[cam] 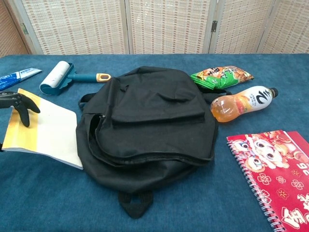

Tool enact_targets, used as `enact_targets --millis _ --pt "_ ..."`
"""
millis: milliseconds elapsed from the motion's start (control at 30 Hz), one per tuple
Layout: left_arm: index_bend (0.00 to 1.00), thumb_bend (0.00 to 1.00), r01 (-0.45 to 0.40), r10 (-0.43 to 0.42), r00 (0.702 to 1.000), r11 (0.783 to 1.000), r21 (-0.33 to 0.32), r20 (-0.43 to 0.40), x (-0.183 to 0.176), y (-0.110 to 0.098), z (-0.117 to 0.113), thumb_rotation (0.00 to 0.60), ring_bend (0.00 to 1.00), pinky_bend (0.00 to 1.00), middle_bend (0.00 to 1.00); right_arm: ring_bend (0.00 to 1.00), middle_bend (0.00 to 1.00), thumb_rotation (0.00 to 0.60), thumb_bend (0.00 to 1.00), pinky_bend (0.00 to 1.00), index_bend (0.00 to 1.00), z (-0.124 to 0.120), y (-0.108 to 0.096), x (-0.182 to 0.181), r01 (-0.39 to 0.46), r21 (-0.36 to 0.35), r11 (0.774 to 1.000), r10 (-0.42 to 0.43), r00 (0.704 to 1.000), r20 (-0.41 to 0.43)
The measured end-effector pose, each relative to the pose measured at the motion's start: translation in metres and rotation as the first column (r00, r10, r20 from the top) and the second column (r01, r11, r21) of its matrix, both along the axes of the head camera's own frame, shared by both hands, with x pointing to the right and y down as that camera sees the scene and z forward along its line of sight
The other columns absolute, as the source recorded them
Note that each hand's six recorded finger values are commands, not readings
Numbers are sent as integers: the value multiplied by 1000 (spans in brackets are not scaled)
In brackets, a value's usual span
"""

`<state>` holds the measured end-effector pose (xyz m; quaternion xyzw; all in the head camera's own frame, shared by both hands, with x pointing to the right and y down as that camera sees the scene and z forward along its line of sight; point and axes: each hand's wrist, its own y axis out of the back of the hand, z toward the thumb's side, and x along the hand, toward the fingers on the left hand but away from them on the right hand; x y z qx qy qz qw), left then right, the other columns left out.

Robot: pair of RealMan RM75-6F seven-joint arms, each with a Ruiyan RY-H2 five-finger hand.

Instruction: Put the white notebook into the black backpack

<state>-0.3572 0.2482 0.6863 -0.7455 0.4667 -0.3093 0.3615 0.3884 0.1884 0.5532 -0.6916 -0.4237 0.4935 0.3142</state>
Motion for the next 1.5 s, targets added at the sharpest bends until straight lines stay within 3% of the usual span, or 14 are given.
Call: enact_targets --millis 333,567,667,900,1200,1300,1500 --pt "710 603 9 -10 1000 998 63 25 -21 3 -20 600 366 240 451 147 154 600 122 179 19 10 -3 -33 105 -33 994 -104 994 32" --pt "716 595 24 -27 999 994 102 23 -31 2 -32 600 368 242 458 148 155 600 125 179 29 24 -3 -70 223 -76 972 -217 973 74" --pt "720 594 11 -15 999 992 126 30 -32 2 -39 600 373 241 463 149 156 600 124 179 54 32 -4 -96 296 -104 949 -286 953 104" --pt "728 590 -48 36 998 975 218 60 -29 0 -57 600 383 244 474 161 168 600 123 179 134 48 -3 -160 470 -142 871 -446 878 171" --pt "731 578 -129 110 991 937 323 76 -20 -4 -76 600 392 248 482 160 169 600 124 179 168 76 3 -226 595 -203 777 -557 801 219" --pt "730 575 -136 120 990 931 339 69 -18 -4 -80 600 392 247 482 161 171 600 125 180 173 85 3 -240 614 -221 758 -573 788 224" --pt "731 573 -138 123 990 929 344 66 -16 -3 -82 600 392 246 482 163 175 600 124 180 182 101 1 -254 617 -255 744 -576 786 222"
